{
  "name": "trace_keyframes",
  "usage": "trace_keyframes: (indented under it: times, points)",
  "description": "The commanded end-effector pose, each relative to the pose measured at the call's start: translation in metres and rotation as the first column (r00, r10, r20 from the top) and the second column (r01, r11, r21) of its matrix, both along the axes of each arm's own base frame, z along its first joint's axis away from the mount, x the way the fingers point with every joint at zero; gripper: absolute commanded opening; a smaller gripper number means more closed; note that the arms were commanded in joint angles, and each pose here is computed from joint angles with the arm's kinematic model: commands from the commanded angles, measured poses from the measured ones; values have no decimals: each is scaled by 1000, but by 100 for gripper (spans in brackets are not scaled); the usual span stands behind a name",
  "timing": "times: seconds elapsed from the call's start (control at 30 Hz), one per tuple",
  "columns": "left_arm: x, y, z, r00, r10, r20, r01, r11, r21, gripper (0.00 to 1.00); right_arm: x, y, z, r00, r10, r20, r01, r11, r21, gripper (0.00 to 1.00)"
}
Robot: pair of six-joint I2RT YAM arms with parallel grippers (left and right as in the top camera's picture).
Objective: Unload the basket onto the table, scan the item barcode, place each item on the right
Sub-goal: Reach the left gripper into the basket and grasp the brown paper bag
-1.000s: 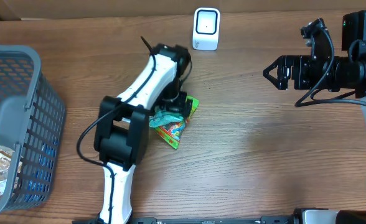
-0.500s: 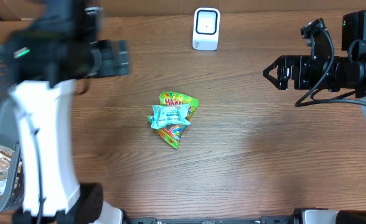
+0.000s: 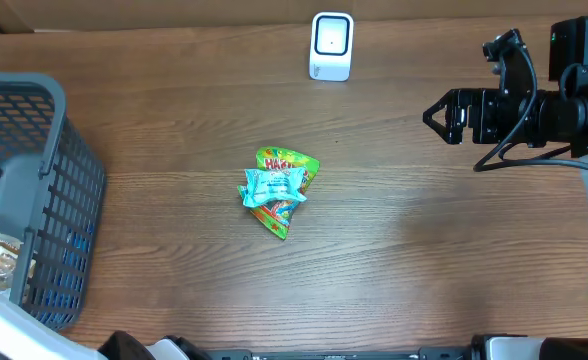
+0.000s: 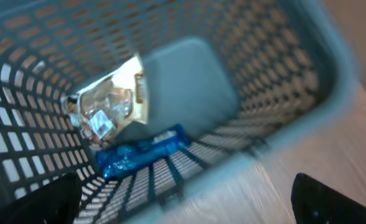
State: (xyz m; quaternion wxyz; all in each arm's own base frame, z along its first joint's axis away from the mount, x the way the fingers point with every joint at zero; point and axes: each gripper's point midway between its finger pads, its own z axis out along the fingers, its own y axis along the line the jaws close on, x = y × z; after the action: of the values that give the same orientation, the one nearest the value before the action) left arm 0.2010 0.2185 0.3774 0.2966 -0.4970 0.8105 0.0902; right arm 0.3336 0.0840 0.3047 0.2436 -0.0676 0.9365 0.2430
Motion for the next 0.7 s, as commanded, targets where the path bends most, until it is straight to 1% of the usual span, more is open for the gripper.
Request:
trace_keyframes:
  times: [0.0,0.03,0.13,0.17,0.23,0.4,0.5,0.67]
  points:
    - [-5,36,-58,987,142,-77,-151,980,-132,98,-1,0,3,1000,3,15,-3,1000,-4,100]
    - [-7,47,-86,979,167,-117,-186,967,-172,99,-1,0,3,1000,6,16,-6,1000,-5,100]
    - [-9,58,-126,968,182,-174,-219,950,-223,98,0,0,3,1000,6,20,-6,1000,-5,100]
    - [-11,63,-150,960,192,-204,-240,939,-245,98,1,0,4,1000,6,23,-6,1000,-5,100]
    - [-13,71,-172,949,216,-230,-272,930,-246,100,1,0,4,1000,6,26,-6,1000,-5,100]
    - [-18,87,-213,924,285,-256,-343,913,-221,100,1,0,4,999,20,36,-20,1000,-14,100]
    - [-16,97,-231,920,291,-263,-347,916,-202,100,1,0,4,999,20,36,-20,1000,-14,100]
    - [-17,111,-265,908,281,-311,-343,925,-166,100,2,0,4,999,21,37,-20,1000,-15,100]
